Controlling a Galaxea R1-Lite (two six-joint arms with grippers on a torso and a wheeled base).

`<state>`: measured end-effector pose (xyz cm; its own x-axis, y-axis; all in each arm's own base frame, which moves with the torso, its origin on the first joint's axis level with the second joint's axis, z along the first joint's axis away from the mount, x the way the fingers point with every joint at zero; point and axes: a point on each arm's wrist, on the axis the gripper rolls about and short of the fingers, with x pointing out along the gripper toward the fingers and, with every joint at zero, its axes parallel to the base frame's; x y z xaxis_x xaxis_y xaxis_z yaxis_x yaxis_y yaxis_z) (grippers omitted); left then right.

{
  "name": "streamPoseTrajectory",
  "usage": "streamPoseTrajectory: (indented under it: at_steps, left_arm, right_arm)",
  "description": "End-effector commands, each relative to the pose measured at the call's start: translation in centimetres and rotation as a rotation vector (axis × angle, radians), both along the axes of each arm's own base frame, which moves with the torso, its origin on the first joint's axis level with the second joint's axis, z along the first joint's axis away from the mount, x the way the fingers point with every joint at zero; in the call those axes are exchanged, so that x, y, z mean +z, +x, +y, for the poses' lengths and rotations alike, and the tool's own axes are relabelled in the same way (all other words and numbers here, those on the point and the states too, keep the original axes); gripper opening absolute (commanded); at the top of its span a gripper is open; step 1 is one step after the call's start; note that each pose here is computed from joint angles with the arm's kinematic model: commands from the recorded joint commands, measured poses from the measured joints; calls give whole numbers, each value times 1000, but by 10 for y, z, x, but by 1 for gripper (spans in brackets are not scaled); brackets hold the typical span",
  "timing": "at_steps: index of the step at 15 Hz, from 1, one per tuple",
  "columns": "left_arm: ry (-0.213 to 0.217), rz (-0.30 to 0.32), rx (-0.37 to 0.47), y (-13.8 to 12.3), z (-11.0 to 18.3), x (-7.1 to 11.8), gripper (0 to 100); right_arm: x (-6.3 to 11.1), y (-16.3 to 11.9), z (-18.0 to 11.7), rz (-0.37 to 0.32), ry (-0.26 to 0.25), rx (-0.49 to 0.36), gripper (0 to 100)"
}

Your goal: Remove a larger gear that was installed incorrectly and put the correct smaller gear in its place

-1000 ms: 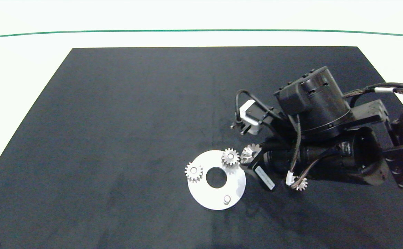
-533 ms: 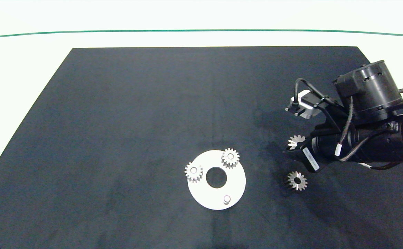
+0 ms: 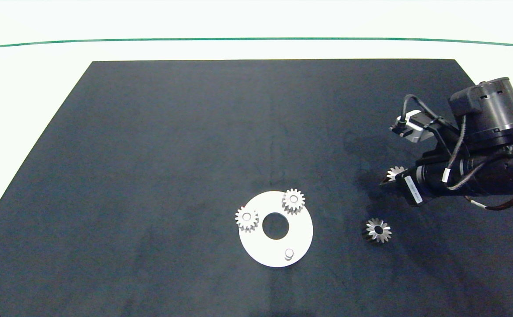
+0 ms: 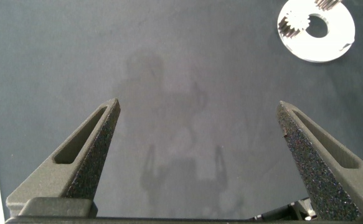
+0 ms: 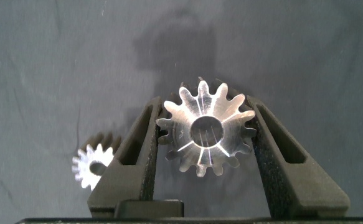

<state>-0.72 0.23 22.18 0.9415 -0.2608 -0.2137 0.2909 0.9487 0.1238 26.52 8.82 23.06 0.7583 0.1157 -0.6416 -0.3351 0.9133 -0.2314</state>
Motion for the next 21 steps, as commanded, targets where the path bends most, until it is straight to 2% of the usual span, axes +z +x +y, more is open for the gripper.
streamPoseTrajectory:
  at_steps: [1, 7, 12, 15, 21]
  left_arm:
    - [0, -2, 0, -1, 0, 0, 100]
    - [1, -1, 0, -1, 0, 0, 100]
    - [3, 7, -1, 0, 0, -2, 100]
    - [2, 5, 0, 0, 0, -2, 100]
    - [1, 1, 2, -1, 0, -2, 100]
  right_arm:
    - [-14, 7, 2, 14, -8, -8, 100]
    - [-20, 1, 1, 20, -8, -5, 100]
    - [-9, -40, 17, -7, 11, 103, 100]
    - [-8, -58, 21, 19, 18, 134, 100]
    - [-29, -60, 21, 99, 28, 105, 100]
